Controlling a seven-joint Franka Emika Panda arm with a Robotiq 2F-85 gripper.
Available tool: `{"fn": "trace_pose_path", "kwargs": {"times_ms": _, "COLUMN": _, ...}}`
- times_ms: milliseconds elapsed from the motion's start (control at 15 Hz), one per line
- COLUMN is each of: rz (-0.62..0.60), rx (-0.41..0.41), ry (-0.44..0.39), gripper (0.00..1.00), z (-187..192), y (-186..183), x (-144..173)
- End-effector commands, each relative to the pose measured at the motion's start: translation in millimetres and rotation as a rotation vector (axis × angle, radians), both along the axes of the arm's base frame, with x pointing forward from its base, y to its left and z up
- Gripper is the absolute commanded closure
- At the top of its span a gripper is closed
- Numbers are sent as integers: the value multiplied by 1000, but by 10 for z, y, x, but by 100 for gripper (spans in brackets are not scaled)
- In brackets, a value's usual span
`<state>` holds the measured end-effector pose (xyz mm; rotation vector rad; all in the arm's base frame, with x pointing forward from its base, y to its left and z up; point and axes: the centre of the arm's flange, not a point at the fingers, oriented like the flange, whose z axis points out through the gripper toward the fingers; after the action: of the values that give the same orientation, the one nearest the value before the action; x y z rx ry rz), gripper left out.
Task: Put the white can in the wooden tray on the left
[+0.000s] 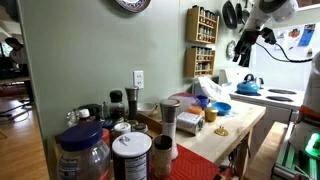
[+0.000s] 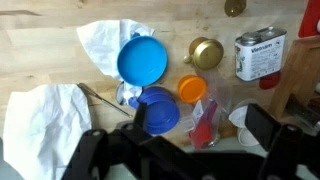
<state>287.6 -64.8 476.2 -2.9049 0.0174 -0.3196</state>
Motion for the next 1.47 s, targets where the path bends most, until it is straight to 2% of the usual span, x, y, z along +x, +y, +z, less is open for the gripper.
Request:
{"fn": "trace_pose_path", "kwargs": {"times_ms": 0, "rz": 2, "rx": 1, "ry": 12, "gripper": 0, "z": -54, "y": 11, "x": -7}}
{"fn": "trace_pose_path", "kwargs": {"times_ms": 133, "rz": 55, "rx": 4, "ry": 29, "gripper": 0, "z": -104, "y": 235, "x": 36}}
{"fn": "trace_pose_path", "kwargs": {"times_ms": 400, "rz": 202, "rx": 74, "ry": 86, "gripper": 0, "z": -238, "y": 1081, "x": 97}}
{"fn": "trace_pose_path", "kwargs": {"times_ms": 533, "rz": 220, "rx": 99, "ry": 144, "gripper": 0, "z": -357, "y": 1532, "x": 79}}
{"fn": "trace_pose_path", "kwargs": {"times_ms": 600, "rz": 146, "rx": 83, "ry": 204, "gripper": 0, "z": -455, "y": 1778, "x": 84}}
{"fn": "trace_pose_path", "kwargs": {"times_ms": 667, "rz": 92, "rx": 72, "ry": 226, "gripper": 0, "z": -513, "y": 1962, "x": 79}}
{"fn": "trace_pose_path", "kwargs": {"times_ms": 733, "rz": 22, "rx": 37, "ry": 195, "gripper": 0, "z": -643, "y": 2129, "x": 88}}
{"fn": "trace_pose_path", "kwargs": {"times_ms": 800, "rz": -26, "rx": 24, "ry": 208, "gripper": 0, "z": -682, "y": 2263, "x": 89}}
{"fn": "trace_pose_path", "kwargs": {"times_ms": 867, "rz": 65, "rx": 36, "ry": 176, "gripper": 0, "z": -434, "y": 1977, "x": 61}}
{"fn": "trace_pose_path", "kwargs": {"times_ms": 1000, "rz": 64, "rx": 15, "ry": 183, "gripper": 0, "z": -485, "y": 2087, "x": 72}}
{"fn": "trace_pose_path", "kwargs": {"times_ms": 1400, "rz": 30, "rx": 59, "ry": 183, "gripper": 0, "z": -489, "y": 2067, "x": 102}}
